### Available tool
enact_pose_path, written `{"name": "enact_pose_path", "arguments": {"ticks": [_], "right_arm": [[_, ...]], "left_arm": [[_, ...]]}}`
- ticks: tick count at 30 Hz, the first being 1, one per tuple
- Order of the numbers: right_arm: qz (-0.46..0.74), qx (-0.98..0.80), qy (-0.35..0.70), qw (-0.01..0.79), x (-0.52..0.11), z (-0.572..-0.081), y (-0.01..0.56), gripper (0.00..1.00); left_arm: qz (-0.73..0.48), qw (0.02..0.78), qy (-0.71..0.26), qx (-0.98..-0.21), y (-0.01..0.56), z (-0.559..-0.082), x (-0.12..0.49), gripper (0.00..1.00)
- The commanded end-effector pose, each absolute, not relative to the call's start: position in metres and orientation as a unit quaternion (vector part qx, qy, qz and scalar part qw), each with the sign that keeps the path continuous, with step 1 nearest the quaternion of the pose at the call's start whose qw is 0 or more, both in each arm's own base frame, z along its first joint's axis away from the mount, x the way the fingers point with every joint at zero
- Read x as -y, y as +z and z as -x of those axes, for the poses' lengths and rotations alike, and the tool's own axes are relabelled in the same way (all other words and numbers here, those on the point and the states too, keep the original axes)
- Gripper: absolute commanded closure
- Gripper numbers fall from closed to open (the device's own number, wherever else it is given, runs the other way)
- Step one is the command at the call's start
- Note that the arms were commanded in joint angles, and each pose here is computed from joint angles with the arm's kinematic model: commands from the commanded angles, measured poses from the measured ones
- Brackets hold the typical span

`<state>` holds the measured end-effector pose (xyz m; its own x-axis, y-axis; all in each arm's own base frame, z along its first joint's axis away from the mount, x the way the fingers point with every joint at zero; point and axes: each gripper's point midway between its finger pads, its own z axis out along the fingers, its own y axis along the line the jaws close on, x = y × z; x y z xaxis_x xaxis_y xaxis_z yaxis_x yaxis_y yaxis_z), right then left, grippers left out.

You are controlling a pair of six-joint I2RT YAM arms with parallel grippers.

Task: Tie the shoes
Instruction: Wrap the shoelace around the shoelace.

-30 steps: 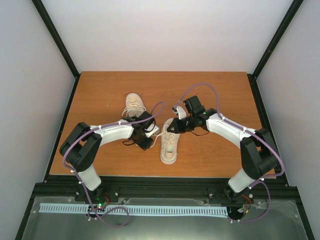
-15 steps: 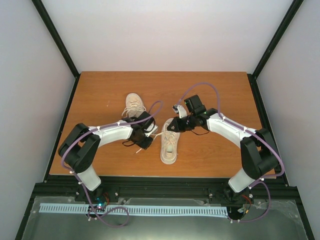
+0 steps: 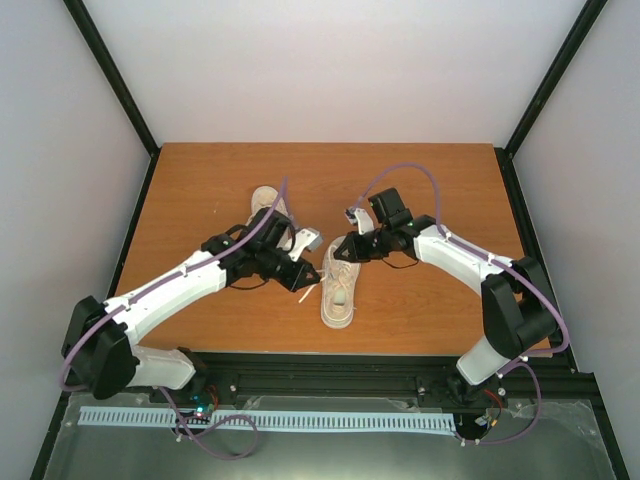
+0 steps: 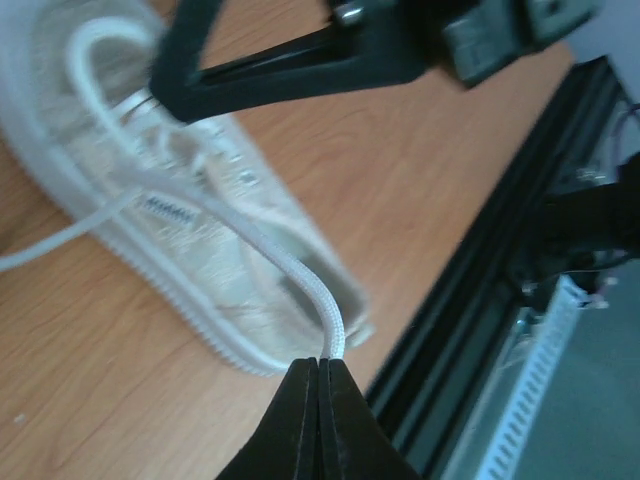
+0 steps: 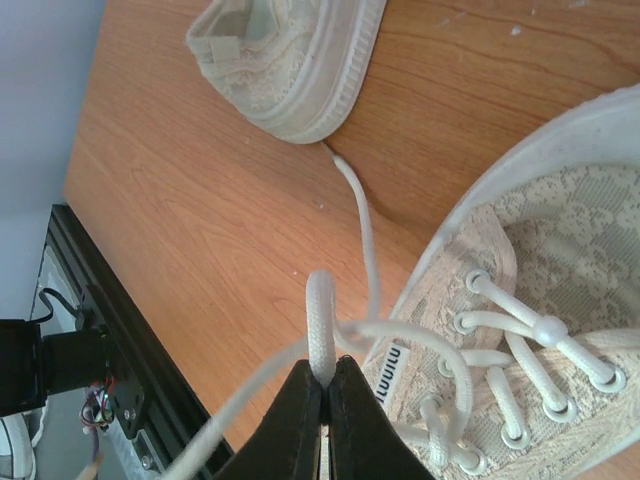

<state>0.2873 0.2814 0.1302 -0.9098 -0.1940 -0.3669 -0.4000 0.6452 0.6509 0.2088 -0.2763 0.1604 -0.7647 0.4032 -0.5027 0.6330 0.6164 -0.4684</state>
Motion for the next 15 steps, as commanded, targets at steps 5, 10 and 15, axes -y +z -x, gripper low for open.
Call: {"name": "enact_pose_path", "arguments": {"ticks": [5,10,15], "right_arm": [[0.177,-0.886,0.401,0.154,-0.289,-0.303,0.148,0.97],[0.182,-0.884,0.402,0.152,-0.29,-0.302,0.147,0.97],[0.186,-0.883,0.403,0.152,-0.29,-0.302,0.149,0.97]], "left_arm": [[-0.335,0.102,-0.413,-0.841,0.186,-0.176,0.345,0.99],[-0.358,0.094,-0.413,-0.832,0.178,-0.169,0.38,0.99],[-0.346,0.105,-0.388,-0.848,0.165,-0.173,0.372,0.38]]}}
